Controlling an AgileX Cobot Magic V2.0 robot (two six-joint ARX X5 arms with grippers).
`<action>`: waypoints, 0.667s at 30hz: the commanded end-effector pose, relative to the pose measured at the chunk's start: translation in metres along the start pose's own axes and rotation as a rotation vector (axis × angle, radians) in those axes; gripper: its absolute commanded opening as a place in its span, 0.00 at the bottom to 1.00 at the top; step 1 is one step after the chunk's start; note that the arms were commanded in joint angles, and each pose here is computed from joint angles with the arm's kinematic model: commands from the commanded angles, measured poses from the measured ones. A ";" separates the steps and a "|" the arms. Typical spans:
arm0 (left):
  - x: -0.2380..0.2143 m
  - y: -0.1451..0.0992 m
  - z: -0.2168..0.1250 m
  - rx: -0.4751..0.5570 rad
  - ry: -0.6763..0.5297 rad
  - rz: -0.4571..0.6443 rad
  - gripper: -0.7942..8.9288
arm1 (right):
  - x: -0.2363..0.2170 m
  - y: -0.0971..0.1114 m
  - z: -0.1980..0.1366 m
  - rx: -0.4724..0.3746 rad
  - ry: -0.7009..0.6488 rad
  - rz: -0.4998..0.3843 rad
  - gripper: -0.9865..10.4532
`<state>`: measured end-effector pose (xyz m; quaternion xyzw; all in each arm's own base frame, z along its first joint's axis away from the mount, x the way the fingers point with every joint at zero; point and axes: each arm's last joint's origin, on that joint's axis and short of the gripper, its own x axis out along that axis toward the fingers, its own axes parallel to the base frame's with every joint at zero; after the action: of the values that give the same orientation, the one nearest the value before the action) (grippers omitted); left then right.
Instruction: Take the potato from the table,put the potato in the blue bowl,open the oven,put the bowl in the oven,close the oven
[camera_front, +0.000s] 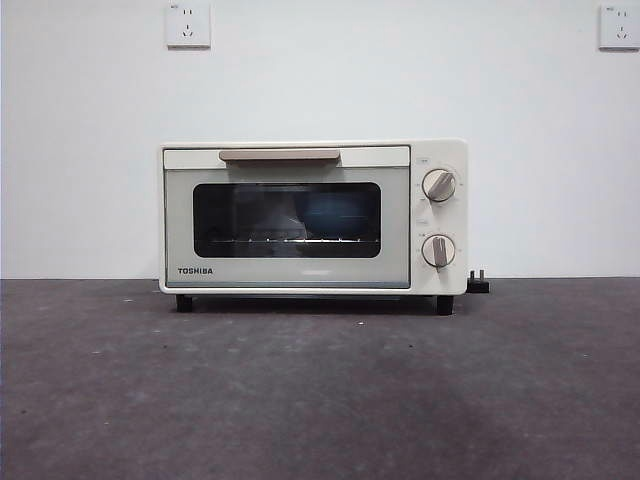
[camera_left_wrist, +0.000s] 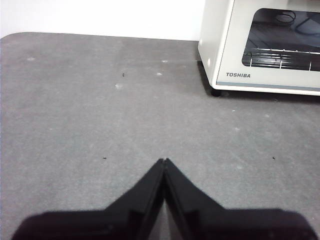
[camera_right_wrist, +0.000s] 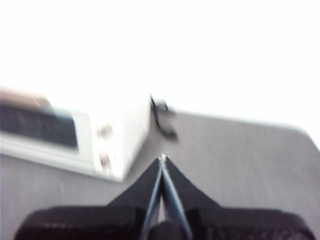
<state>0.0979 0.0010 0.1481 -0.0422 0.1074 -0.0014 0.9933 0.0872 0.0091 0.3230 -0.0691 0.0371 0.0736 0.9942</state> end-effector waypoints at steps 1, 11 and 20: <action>0.001 0.000 -0.002 -0.005 0.001 0.000 0.08 | 0.008 0.003 -0.025 0.020 -0.082 -0.010 0.09; 0.001 0.000 -0.002 -0.005 0.003 0.000 0.08 | 0.024 0.006 -0.113 0.055 -0.156 -0.108 0.09; 0.001 0.000 -0.002 -0.005 0.003 0.000 0.08 | 0.026 0.008 -0.154 0.067 -0.068 -0.141 0.09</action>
<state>0.0981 0.0010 0.1478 -0.0422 0.1093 -0.0015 0.9931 0.1012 -0.0007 0.1715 -0.0425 -0.0034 0.0062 0.9991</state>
